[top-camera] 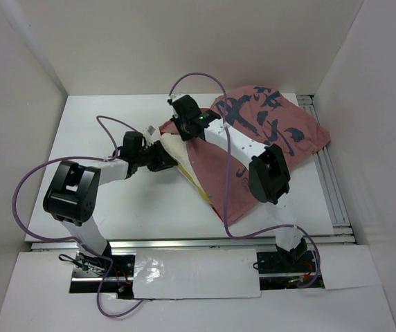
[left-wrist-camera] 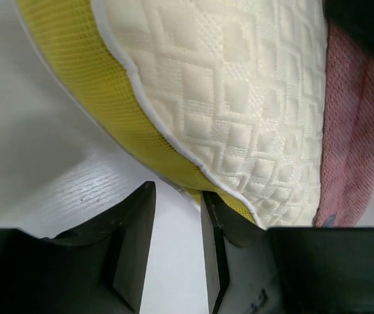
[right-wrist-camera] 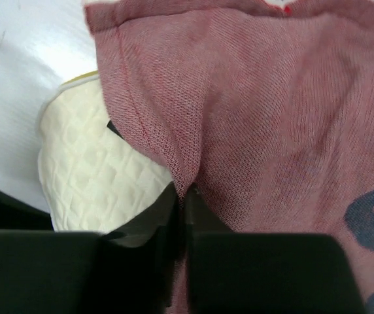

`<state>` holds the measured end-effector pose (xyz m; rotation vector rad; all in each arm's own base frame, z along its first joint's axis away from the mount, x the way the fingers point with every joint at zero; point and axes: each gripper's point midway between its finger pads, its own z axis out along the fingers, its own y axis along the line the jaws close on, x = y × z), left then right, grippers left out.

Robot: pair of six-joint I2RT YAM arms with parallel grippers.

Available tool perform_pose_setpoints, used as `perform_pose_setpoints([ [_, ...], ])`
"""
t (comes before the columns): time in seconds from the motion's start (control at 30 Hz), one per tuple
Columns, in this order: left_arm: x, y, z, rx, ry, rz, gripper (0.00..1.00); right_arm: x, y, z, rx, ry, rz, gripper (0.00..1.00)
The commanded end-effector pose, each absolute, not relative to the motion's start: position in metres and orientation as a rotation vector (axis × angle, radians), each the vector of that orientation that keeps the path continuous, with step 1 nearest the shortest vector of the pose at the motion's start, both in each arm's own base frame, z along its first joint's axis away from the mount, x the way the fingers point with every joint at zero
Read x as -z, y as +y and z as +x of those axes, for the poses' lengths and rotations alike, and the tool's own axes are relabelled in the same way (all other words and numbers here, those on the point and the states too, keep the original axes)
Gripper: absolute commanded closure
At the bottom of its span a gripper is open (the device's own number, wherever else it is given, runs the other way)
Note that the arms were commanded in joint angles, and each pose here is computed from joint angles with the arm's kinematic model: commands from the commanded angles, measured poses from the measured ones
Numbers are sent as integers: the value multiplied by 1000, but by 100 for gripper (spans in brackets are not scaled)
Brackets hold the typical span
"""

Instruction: Put the pillow into the pillowcase

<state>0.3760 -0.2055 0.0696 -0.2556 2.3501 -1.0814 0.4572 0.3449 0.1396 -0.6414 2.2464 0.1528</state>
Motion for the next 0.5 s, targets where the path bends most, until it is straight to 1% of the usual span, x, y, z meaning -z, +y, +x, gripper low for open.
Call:
perform_pose_setpoints([
  [0.0,-91,-216,390,1159,2255,-169,56,-164,336,462,-170,2208,-613,94],
  [0.03,-92,-217,388,1172,2256,-161,58,-171,332,464,-171,2198,-597,100],
  [0.17,-107,-225,391,1231,2189,-103,57,-202,345,455,-298,2139,-625,100],
  [0.23,-116,-245,388,1264,2144,5,52,-218,352,449,-369,2107,-646,100],
  [0.27,-115,-258,385,1264,2148,70,46,-238,364,437,-450,2067,-682,100],
  [0.33,-116,-270,387,1261,2145,110,42,-258,371,425,-506,2035,-710,100],
  [0.37,-119,-271,395,1248,2136,116,39,-277,375,416,-543,1991,-734,100],
  [0.4,-117,-278,392,1275,2149,124,37,-284,376,408,-550,1984,-742,100],
  [0.47,-113,-284,391,1348,2151,99,37,-305,383,391,-580,1937,-761,100],
])
